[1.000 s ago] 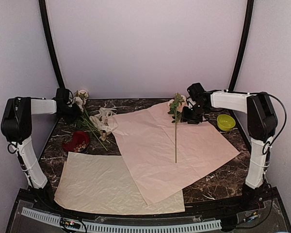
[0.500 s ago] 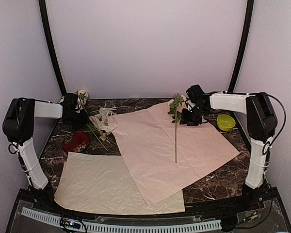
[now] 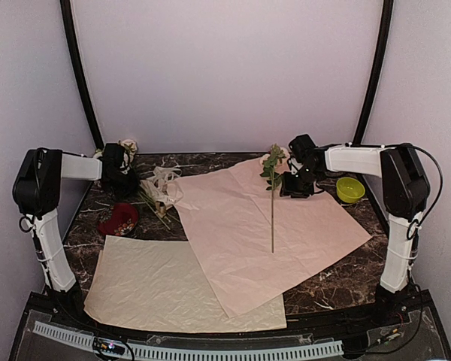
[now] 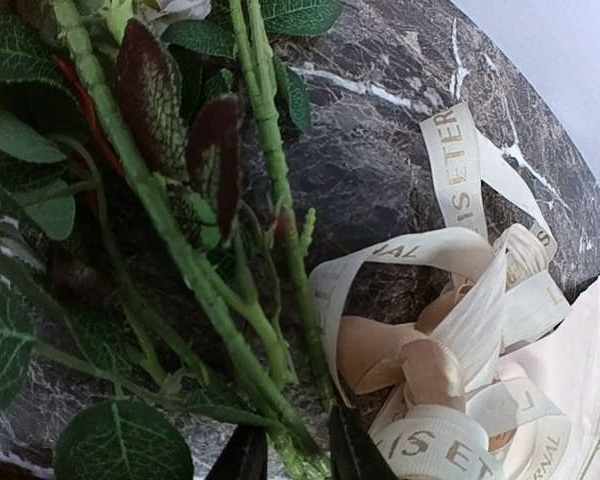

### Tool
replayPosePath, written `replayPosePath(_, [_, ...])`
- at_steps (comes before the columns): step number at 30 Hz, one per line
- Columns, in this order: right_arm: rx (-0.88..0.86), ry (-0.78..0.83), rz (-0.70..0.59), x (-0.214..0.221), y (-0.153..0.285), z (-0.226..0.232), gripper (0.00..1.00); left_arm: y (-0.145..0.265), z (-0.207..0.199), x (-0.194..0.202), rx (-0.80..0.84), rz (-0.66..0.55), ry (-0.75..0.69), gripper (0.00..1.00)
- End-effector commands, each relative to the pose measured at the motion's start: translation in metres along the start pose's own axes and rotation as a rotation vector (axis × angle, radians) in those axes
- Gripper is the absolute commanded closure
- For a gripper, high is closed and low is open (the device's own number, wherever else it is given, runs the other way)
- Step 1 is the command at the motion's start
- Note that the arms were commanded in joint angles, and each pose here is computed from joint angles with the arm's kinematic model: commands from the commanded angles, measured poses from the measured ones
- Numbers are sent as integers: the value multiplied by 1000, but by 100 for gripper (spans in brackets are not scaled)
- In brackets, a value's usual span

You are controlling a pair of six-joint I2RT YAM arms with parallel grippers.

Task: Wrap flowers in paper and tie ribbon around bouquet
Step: Pick up the fake flower from the center of the board.

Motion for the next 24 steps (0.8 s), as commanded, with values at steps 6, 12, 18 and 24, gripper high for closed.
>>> replayPosePath(6, [-19,18,-15,1,7,6,59,-2,-3,-11,-38,8,-68,75])
replayPosePath(12, [-23,28,-15,1,11,6,59,-16,4,3,-55,77,-73,74])
replayPosePath(18, [-29,36,-11,3,11,6,59,-19,6,4,-66,87,-80,79])
replayPosePath(24, [-29,40,-5,4,11,6,59,-10,4,1,-77,93,-86,91])
Point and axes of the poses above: each gripper's point midway between its finger pads, its own y axis back along the fingers, its own z axis along the line the jaws close on, x = y × z, the point moved 2 cm from there along y, back along the fingers, and after that the axes turned 5 degrees about -y, right-handed, at the moved point
